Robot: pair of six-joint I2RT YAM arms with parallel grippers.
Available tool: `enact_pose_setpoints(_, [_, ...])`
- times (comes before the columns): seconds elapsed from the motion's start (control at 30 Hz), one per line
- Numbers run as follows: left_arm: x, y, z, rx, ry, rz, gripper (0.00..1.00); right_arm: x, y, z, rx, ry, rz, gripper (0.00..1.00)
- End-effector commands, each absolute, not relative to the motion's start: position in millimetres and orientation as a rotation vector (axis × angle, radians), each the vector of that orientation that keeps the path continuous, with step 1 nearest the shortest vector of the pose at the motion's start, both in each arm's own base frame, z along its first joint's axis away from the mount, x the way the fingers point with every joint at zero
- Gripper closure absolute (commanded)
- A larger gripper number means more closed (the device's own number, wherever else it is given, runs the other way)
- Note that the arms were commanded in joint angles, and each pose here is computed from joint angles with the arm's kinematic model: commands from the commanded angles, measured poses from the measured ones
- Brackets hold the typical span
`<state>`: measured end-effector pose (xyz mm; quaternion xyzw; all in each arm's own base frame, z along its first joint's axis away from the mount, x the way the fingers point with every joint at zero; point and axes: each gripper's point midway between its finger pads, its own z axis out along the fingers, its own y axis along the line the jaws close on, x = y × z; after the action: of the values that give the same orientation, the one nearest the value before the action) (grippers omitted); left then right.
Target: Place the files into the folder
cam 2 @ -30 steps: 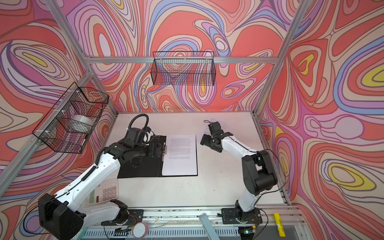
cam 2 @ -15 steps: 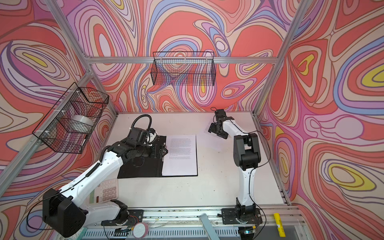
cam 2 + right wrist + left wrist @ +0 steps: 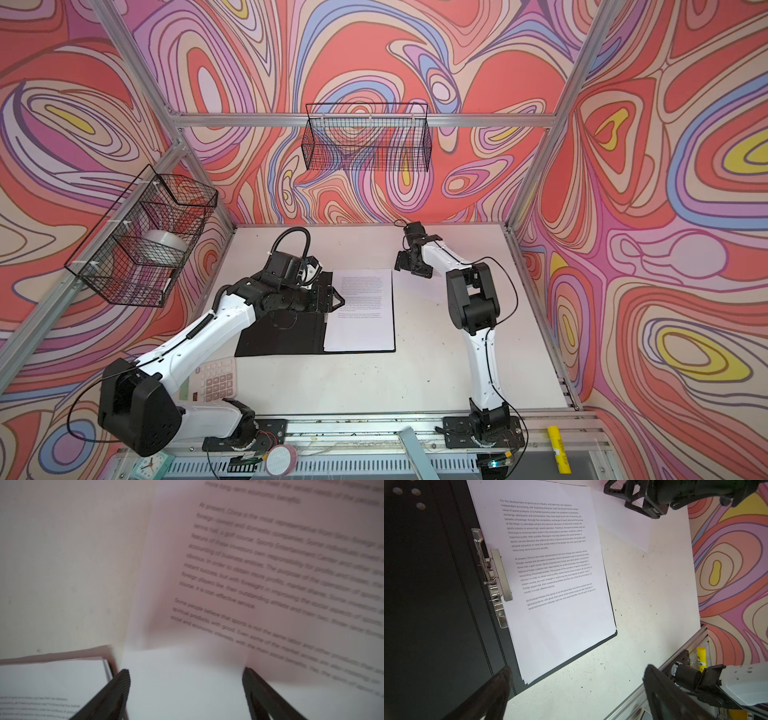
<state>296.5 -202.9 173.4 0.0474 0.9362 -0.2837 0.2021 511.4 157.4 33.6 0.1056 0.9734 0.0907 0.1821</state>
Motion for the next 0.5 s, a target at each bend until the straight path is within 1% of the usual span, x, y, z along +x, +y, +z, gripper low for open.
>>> enact_pose_setpoints(0.0, [305.1, -210.0, 187.5, 0.126, 2.576, -0.842, 0.02, 496.3, 149.4, 10.2, 0.362, 2.813, 0.239, 0.1])
enact_pose_setpoints(0.27, [306.5, -213.9, 200.3, 0.164, 2.565, -0.833, 0.03, 427.5, 130.1, -3.7, 0.495, 2.873, 0.373, 0.1])
enact_pose_setpoints(0.47, [305.3, -228.1, 211.6, 0.225, 2.55, -0.827, 0.03, 357.8, 123.4, -6.9, 0.548, 2.929, 0.474, 0.1])
